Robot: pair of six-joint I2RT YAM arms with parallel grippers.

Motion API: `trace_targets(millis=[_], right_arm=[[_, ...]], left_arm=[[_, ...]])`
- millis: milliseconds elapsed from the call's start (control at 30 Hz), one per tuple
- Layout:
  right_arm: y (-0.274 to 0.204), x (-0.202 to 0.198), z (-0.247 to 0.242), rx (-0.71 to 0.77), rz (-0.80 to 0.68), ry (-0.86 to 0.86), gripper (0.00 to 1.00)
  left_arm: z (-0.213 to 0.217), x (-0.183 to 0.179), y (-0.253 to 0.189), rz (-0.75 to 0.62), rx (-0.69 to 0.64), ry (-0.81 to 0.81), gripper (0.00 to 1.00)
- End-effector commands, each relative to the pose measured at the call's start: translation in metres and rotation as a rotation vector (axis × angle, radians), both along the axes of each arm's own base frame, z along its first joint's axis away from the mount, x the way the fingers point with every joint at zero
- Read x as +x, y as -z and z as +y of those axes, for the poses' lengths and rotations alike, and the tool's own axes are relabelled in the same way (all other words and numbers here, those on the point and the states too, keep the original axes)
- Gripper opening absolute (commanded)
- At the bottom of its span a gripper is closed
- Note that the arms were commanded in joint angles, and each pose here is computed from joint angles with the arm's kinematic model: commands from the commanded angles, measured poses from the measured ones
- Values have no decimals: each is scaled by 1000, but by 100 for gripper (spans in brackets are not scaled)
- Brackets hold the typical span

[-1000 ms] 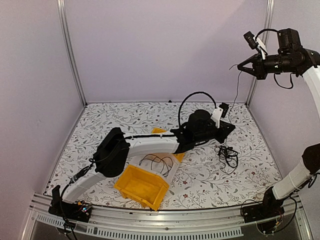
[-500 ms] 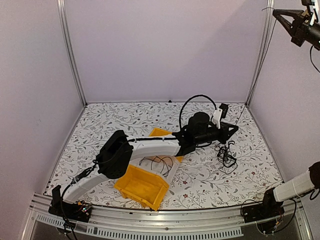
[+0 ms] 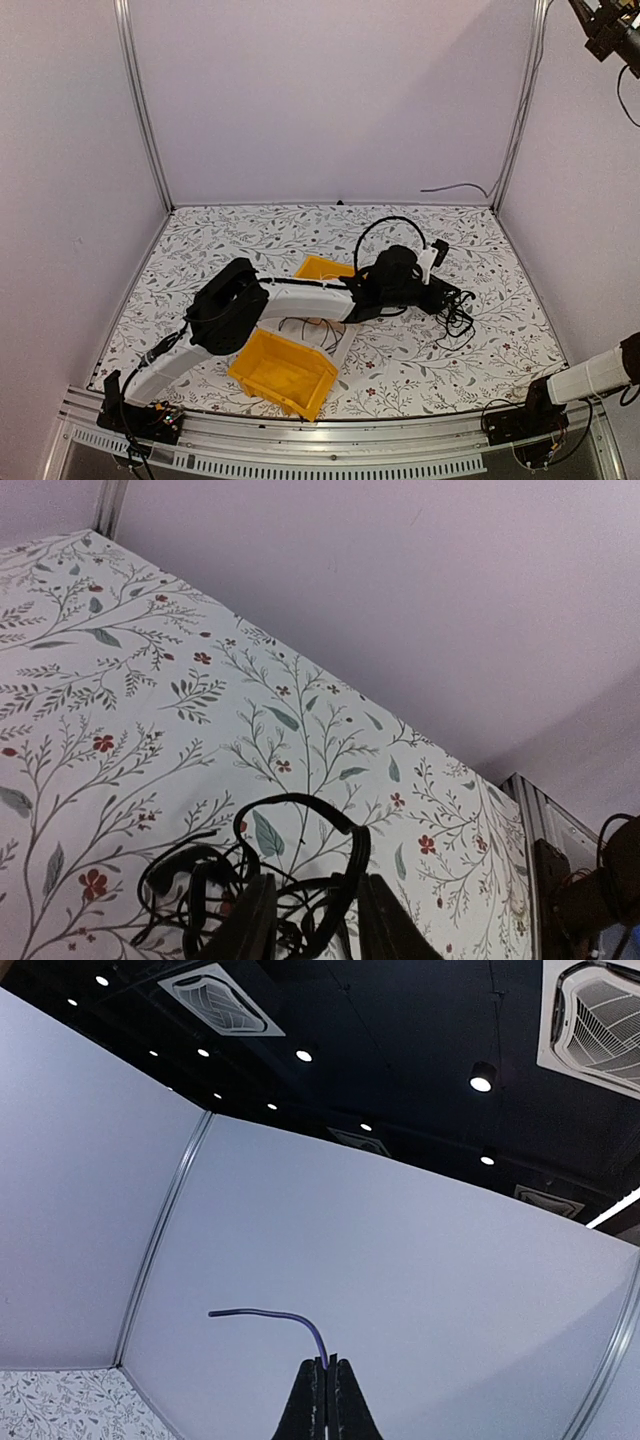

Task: Untangle the cables

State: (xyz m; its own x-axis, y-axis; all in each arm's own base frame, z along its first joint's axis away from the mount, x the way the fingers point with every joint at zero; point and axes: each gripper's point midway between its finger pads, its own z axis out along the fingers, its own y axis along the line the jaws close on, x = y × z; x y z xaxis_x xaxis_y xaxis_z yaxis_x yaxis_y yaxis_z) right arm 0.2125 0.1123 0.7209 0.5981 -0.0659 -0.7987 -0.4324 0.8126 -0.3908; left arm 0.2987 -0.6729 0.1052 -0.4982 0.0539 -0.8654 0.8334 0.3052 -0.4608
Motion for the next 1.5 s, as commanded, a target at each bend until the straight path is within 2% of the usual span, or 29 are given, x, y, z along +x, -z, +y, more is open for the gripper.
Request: trace_targets(millis=[0, 333, 467, 567, 733, 967, 1167, 1400, 1467], right_arm=[[20, 25, 9, -6, 62, -39, 0], [76, 53, 27, -48, 224, -139, 0], [104, 66, 34, -56, 313, -181, 0], [125, 76, 40, -70, 378, -212, 0], [156, 94, 51, -87, 476, -248, 0], [188, 101, 87, -133, 548, -324, 0], [201, 95, 122, -179, 565, -405, 0], [204, 90, 159, -212, 562, -493, 0], [206, 89, 169, -225, 561, -508, 0]], left_arm=[[26, -2, -99, -103, -82, -29, 34], [120, -15, -148, -45, -52, -217, 39], [169, -6, -142, 9, 89, -387, 40], [210, -7, -153, 1, 137, -487, 41], [300, -4, -154, 17, 189, -762, 42], [401, -12, -144, 86, 213, -1008, 43], [453, -28, -142, 119, 170, -1111, 43], [486, -41, -135, 156, 166, -1173, 43], [498, -45, -129, 205, 170, -1214, 44]])
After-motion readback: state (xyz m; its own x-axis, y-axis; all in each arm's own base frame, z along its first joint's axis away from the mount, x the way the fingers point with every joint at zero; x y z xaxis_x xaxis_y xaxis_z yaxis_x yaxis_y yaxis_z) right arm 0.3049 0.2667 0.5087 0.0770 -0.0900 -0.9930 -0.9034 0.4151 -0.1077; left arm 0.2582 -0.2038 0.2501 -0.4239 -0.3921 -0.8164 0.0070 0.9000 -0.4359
